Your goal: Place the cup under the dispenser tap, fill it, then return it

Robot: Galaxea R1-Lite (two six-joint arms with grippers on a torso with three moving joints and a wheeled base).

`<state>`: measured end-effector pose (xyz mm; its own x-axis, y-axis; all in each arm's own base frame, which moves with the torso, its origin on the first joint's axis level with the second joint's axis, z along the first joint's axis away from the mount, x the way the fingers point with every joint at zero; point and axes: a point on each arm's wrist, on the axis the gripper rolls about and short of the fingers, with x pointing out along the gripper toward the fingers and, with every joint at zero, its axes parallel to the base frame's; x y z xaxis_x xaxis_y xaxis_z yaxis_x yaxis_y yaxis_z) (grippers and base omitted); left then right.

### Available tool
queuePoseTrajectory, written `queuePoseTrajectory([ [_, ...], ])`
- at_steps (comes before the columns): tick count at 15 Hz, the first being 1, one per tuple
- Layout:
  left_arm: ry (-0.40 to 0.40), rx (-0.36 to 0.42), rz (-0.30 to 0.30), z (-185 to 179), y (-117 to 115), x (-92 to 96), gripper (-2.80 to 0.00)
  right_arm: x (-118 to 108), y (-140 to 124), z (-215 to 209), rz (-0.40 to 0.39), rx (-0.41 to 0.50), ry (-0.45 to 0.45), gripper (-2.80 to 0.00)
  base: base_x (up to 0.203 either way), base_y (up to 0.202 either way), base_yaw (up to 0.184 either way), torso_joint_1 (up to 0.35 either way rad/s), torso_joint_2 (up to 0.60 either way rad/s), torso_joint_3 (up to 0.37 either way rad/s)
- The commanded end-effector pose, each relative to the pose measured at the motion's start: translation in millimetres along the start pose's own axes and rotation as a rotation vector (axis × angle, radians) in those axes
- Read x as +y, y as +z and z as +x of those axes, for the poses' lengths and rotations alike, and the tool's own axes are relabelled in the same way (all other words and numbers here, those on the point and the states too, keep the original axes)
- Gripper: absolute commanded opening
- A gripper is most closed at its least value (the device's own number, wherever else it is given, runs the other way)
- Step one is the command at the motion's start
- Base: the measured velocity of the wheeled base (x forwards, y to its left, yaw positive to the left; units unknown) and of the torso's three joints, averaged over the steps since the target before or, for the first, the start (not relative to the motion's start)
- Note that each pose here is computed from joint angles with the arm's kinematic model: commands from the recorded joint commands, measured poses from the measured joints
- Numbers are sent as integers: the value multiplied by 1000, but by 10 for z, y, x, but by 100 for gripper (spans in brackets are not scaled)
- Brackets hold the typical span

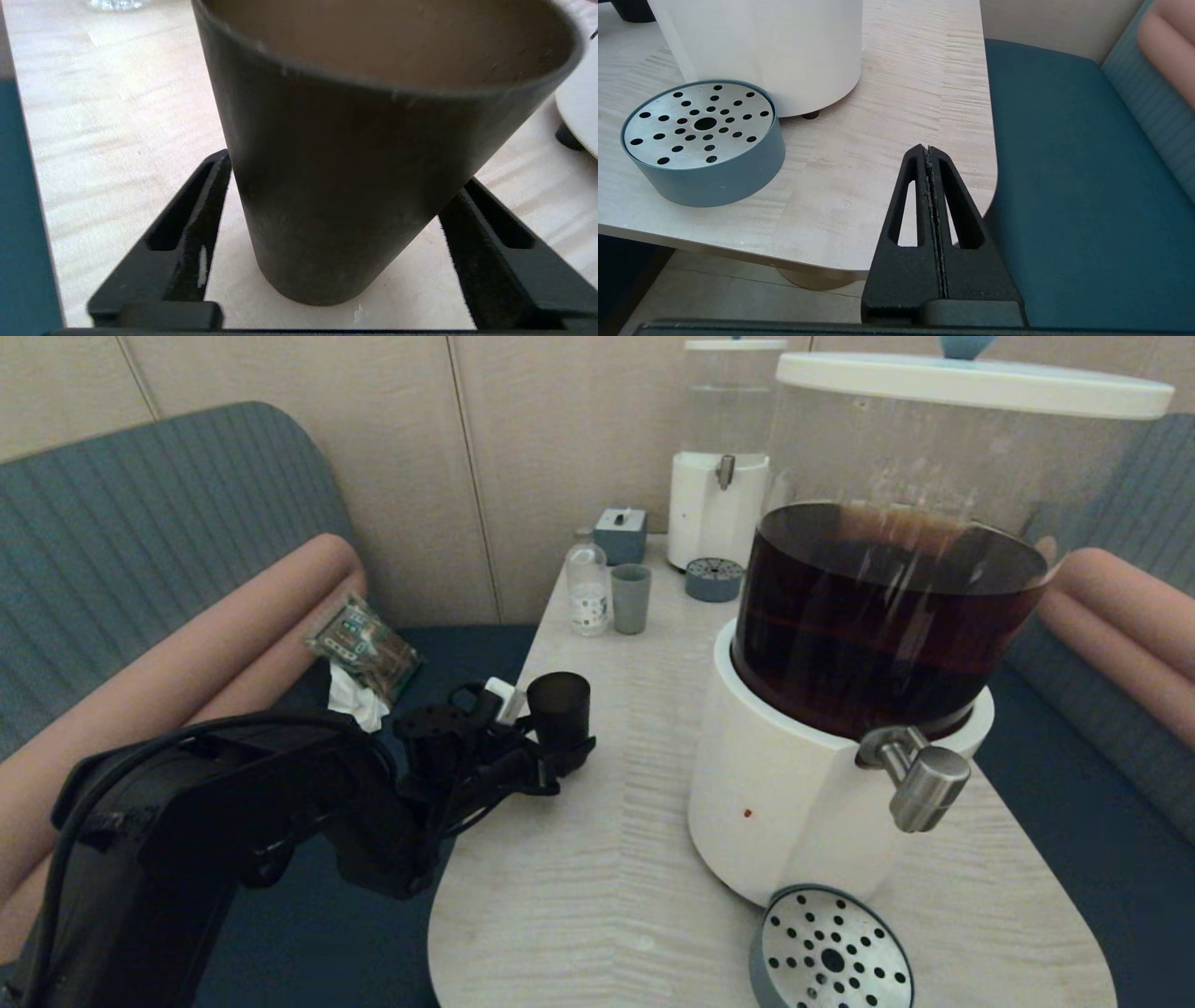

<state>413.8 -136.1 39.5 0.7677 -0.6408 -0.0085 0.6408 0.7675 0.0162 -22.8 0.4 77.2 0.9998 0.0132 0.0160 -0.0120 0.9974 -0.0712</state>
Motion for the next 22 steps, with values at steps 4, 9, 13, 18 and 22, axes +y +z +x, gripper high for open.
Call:
queuePoseTrajectory([
  [4,-2,-21,9,-93,157,-36,0,1,-20,1,-1,2,1,-280,0,0,0,0,0,0],
  [9,-3,16,-6,-446,336,-187,0,2,-22,2,-1,2,1,-280,0,0,0,0,0,0],
  [13,-7,7,-1,-958,705,-391,0,1,-20,1,-1,1,1,-280,0,0,0,0,0,0],
  [18,-21,-67,24,-1751,1147,-720,0,1,-18,1,-1,1,1,-280,0,0,0,0,0,0],
  [22,-17,-139,48,-2419,1295,-996,0,2,-22,2,-1,3,1,-280,0,0,0,0,0,0],
])
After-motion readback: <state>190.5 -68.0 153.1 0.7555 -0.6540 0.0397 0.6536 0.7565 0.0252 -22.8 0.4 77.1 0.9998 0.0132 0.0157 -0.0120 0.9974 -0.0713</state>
